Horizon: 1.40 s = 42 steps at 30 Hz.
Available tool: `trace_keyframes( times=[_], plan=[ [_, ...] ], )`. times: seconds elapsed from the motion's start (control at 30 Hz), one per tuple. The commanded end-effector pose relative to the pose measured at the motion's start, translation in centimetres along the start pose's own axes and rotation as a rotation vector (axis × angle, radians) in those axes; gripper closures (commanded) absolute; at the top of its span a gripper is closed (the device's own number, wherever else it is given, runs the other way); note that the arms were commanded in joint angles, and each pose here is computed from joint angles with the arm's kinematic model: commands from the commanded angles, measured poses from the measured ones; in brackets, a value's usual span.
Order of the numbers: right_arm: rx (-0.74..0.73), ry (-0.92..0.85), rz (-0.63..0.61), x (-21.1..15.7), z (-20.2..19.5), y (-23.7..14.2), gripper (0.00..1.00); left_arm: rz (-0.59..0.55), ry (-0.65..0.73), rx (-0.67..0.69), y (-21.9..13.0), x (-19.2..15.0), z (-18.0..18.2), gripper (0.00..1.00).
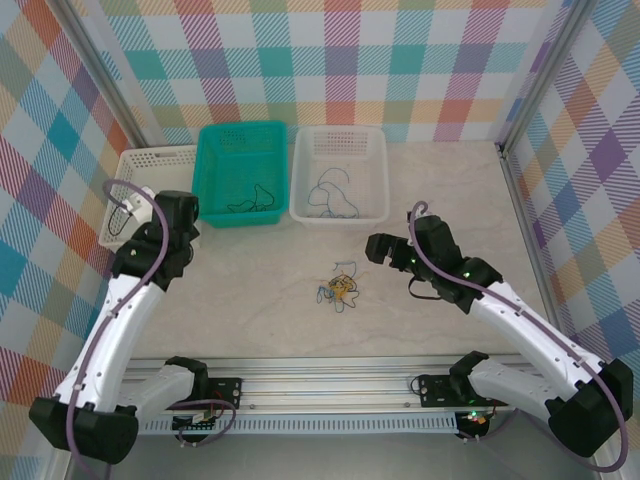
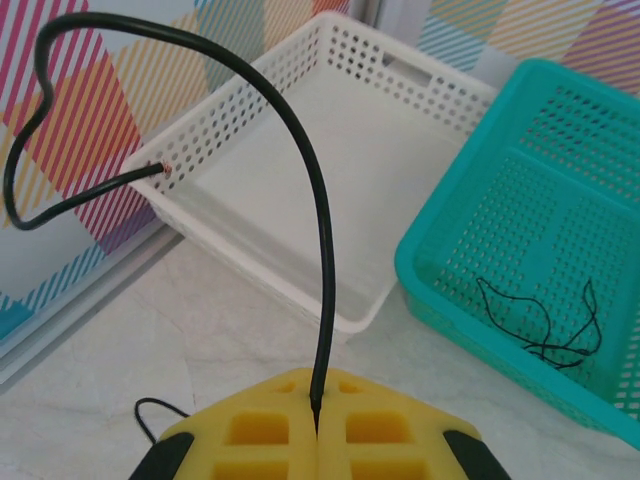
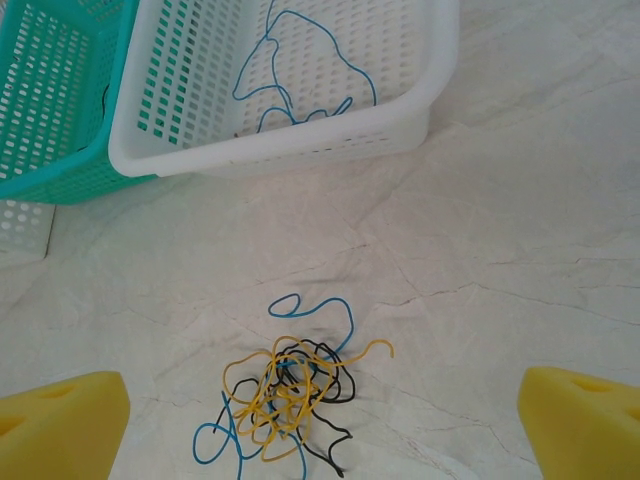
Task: Untangle the cables
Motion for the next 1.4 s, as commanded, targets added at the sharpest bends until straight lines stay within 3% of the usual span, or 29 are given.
trace_keyframes(
  times=[0.0,0.17,0.5,0.7,0.83,1.03,1.27,1.3,1.37],
  plan=[
    [-0.006,-0.01,-0.04,1.2,0.2,-1.2,0.0,0.003,-0.041,-0.015,0.7,3.1,-0.7,1.0],
    [-0.046,-0.035,-0.058,1.6,-0.3,-1.9,0.0,-0.003,-0.073,-0.035,2.6,7.4,-3.3,1.0],
    [-0.099,-0.041,-0.108,1.4,-1.7,-4.2,0.0,-0.03,-0.021,-0.052,8.9,11.5,-8.1,1.0],
    [-0.119,-0.039,-0.114,1.0,-2.3,-4.7,0.0,-0.017,0.023,-0.156,12.7,11.6,-10.8,1.0],
    [-0.114,-0.036,-0.118,1.1,-2.2,-4.9,0.0,0.049,0.064,-0.218,15.4,10.9,-12.1,1.0],
    [-0.109,-0.042,-0.115,1.1,-2.1,-4.9,0.0,0.131,0.159,-0.179,19.1,9.2,-12.5,1.0],
    [-0.1,-0.033,-0.108,0.7,-2.2,-5.1,0.0,0.198,0.189,-0.043,21.9,7.1,-10.9,0.88],
    [-0.1,-0.032,-0.108,0.6,-2.2,-5.1,0.0,0.205,0.193,-0.019,22.2,6.8,-10.6,0.83],
    [-0.104,-0.033,-0.106,0.5,-2.3,-5.3,0.0,0.222,0.188,0.036,22.7,6.5,-10.0,0.63]
  ],
)
Point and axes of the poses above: each hand's point on the last joint's axis, 136 mm out from that joint toward the fingers, its own y axis out along the fingers, its own z axis along the line the jaws close on, x = y × z, the point moved 3 cm from there along -y, back along the fingers, and after that the axes turned 12 degrees about -y, right-handed, at the moved point
